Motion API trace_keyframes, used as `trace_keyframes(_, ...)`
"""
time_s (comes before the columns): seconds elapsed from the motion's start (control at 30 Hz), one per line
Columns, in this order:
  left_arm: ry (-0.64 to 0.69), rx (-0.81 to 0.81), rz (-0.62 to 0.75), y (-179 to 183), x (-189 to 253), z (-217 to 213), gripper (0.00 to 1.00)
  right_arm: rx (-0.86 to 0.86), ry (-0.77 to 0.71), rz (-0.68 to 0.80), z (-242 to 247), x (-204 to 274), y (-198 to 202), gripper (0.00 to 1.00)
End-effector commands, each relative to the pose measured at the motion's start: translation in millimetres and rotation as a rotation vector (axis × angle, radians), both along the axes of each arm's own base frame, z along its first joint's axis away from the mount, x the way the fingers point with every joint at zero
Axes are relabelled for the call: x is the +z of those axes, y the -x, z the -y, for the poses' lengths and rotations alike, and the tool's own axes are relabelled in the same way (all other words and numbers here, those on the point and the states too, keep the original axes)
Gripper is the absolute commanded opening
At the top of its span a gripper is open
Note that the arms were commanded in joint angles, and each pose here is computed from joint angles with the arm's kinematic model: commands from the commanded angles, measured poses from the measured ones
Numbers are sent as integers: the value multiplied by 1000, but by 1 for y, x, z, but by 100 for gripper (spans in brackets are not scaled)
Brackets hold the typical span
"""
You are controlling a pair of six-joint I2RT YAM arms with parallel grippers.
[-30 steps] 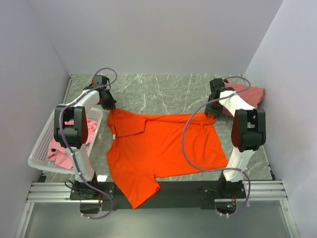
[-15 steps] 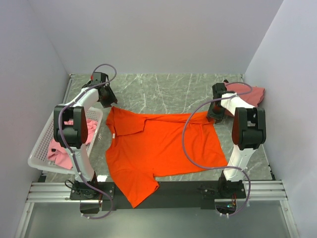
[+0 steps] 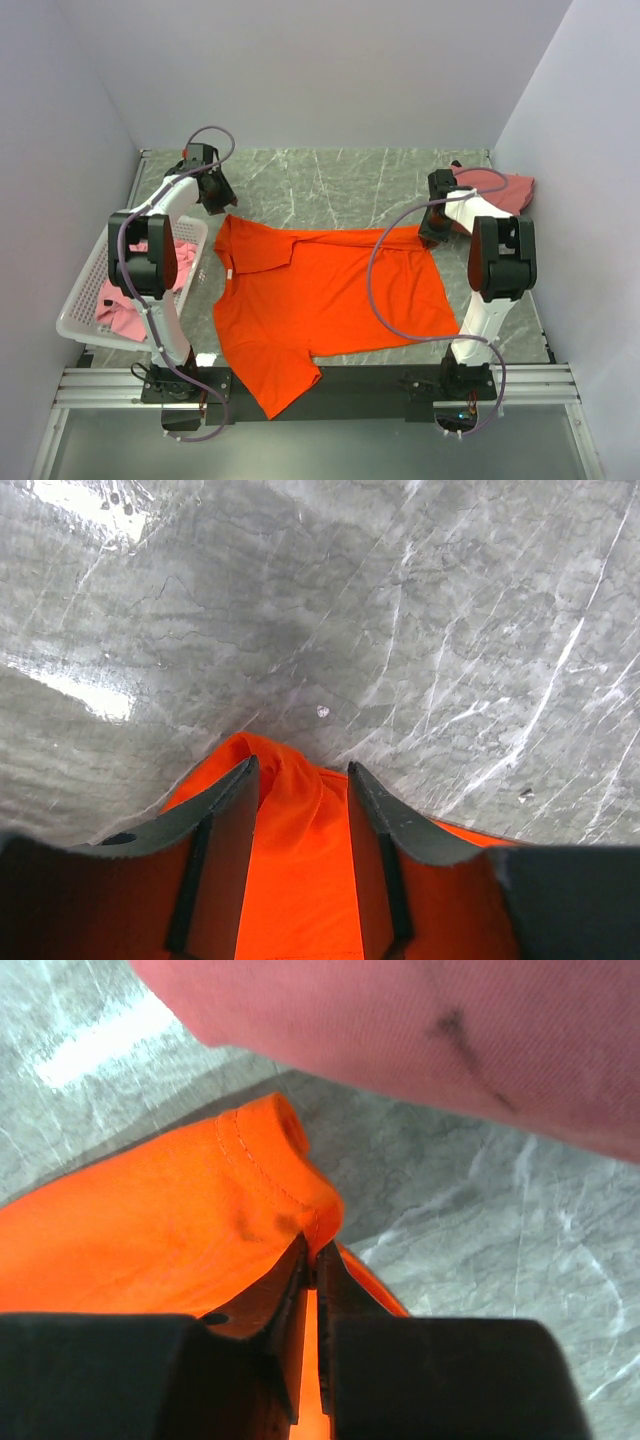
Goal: Fold and stack the t-shirts
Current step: Fold the tshirt
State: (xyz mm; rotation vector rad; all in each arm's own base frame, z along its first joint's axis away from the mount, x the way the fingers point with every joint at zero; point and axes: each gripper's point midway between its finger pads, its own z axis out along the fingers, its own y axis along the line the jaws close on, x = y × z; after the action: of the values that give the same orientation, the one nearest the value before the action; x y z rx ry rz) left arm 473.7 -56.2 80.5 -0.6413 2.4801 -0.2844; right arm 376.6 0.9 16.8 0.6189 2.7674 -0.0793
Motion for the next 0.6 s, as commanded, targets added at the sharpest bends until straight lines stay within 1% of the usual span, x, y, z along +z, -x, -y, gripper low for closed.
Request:
trace_keyframes(0.0, 21, 19, -11, -2, -10, 0, 46, -3, 22, 48, 6, 21, 2, 6)
trace_keyframes(0.07, 18, 37, -28, -1, -15, -1, 46, -2, 24, 51, 6, 25, 8, 3)
trace_keyframes(0.1, 18, 40, -39, -1, -19, -1, 43, -1, 23, 57, 6, 27, 10, 2)
trace_keyframes(0.17, 26, 41, -55, 1, -22, 0, 41, 1, 21, 58, 5, 30, 16, 1)
trace_keyframes(0.37, 47, 49, -74, 13, -33, 3, 40, 10, 7, 73, 1, 37, 30, 0)
trace_keyframes(0.43, 51, 49, -92, 16, -42, 4, 34, 14, 10, 73, 2, 40, 33, 0)
trace_keyframes(0.47, 56, 50, -100, 16, -45, 5, 27, 16, 8, 71, 1, 40, 35, 0)
trace_keyframes(0.57, 61, 54, -113, 17, -50, 6, 11, 21, 6, 83, 0, 48, 38, 0)
